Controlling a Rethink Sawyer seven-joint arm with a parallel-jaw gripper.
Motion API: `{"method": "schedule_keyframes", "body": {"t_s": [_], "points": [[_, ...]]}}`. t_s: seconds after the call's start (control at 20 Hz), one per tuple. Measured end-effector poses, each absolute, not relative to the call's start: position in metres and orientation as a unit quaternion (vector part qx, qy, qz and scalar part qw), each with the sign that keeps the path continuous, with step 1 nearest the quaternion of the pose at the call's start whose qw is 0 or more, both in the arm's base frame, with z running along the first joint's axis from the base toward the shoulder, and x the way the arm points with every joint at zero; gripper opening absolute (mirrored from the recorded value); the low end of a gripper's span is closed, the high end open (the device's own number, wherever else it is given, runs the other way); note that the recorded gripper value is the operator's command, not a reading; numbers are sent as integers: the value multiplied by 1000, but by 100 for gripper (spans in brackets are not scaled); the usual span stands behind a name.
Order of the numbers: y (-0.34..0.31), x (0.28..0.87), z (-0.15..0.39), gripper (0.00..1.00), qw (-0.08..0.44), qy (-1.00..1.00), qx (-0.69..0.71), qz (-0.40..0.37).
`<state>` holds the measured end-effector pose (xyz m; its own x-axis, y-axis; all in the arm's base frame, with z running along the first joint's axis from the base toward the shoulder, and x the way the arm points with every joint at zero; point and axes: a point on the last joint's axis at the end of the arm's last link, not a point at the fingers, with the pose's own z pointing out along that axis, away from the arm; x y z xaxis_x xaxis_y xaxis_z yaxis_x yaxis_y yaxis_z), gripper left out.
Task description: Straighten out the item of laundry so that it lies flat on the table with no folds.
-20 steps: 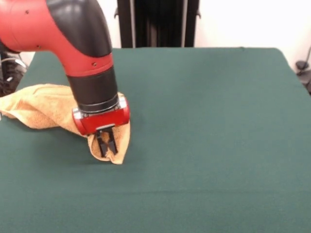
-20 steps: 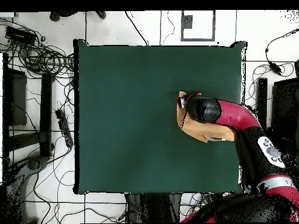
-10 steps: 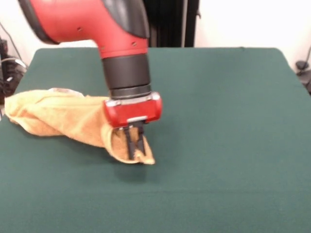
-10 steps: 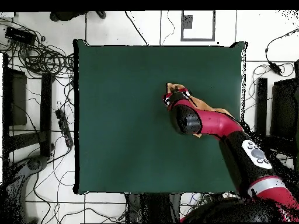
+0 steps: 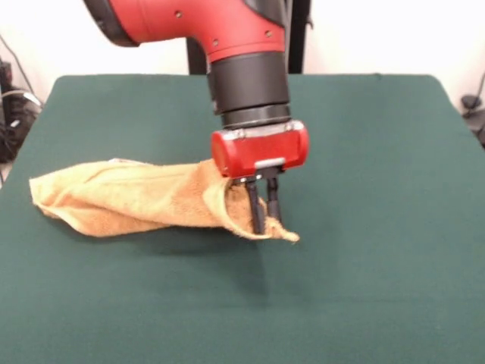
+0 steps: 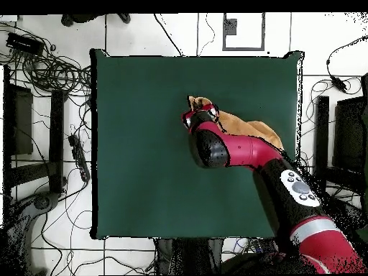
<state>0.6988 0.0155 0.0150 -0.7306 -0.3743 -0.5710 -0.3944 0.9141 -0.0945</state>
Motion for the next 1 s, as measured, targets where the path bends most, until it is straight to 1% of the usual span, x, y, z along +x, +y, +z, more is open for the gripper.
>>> {"method": "schedule_keyframes", "body": {"t_s": [0.25,0.45,0.8,1.0], "points": [[35,704,40,0,310,928,-206,17],[48,708,70,0,319,925,-206,15],[51,713,124,0,334,923,-192,5],[54,713,144,0,337,922,-190,-2]]}}
